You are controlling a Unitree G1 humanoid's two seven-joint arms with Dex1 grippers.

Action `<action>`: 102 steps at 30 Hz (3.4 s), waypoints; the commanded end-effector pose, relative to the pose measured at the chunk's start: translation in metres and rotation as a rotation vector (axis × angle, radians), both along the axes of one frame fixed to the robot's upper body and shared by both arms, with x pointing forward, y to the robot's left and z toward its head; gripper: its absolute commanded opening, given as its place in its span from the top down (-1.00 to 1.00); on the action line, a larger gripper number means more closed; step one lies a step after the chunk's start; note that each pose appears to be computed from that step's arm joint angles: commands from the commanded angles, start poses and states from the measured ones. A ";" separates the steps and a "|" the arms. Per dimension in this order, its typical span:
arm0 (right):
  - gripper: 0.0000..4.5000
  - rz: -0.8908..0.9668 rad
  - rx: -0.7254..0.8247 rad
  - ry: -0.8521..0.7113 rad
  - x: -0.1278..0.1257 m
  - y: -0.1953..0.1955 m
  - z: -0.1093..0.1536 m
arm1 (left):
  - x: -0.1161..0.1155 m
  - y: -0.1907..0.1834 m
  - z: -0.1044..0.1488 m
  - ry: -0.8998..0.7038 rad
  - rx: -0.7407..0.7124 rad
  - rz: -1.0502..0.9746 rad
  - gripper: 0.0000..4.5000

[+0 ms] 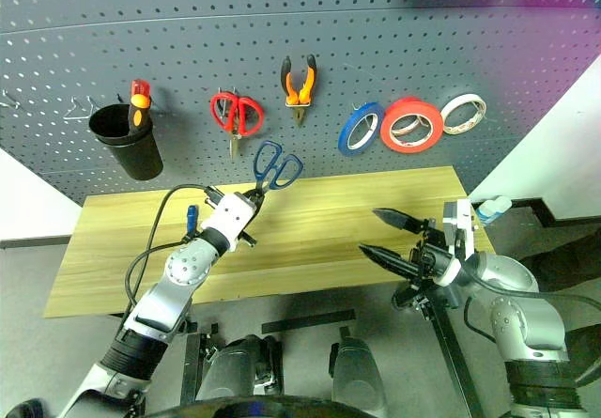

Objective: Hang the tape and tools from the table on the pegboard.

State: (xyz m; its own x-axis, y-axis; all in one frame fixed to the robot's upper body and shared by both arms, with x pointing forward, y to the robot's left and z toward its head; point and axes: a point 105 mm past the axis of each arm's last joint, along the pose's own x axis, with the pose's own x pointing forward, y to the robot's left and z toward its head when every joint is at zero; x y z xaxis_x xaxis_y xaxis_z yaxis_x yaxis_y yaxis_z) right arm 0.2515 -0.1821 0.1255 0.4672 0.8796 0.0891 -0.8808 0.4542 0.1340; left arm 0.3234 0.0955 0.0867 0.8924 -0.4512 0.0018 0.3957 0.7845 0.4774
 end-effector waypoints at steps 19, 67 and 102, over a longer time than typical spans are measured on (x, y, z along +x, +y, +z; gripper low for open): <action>-1.00 -0.057 0.163 -0.071 0.002 -0.011 0.019 | -0.005 0.042 0.049 -0.309 -0.065 0.168 0.75; -1.00 -0.011 0.260 -0.053 -0.014 -0.043 -0.026 | 0.073 0.033 0.014 -0.074 -0.235 0.253 -0.61; -1.00 0.031 -0.011 -0.045 -0.014 -0.013 -0.008 | 0.031 0.162 -0.058 0.323 -0.423 0.682 -0.97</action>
State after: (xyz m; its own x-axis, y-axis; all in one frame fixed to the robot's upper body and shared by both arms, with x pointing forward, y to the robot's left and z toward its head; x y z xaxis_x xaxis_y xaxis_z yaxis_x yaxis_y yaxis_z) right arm 0.2396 -0.1959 0.1053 0.4492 0.8885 0.0941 -0.8902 0.4360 0.1322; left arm 0.3537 0.2486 0.0245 0.9579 0.1412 -0.2499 -0.1309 0.9897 0.0573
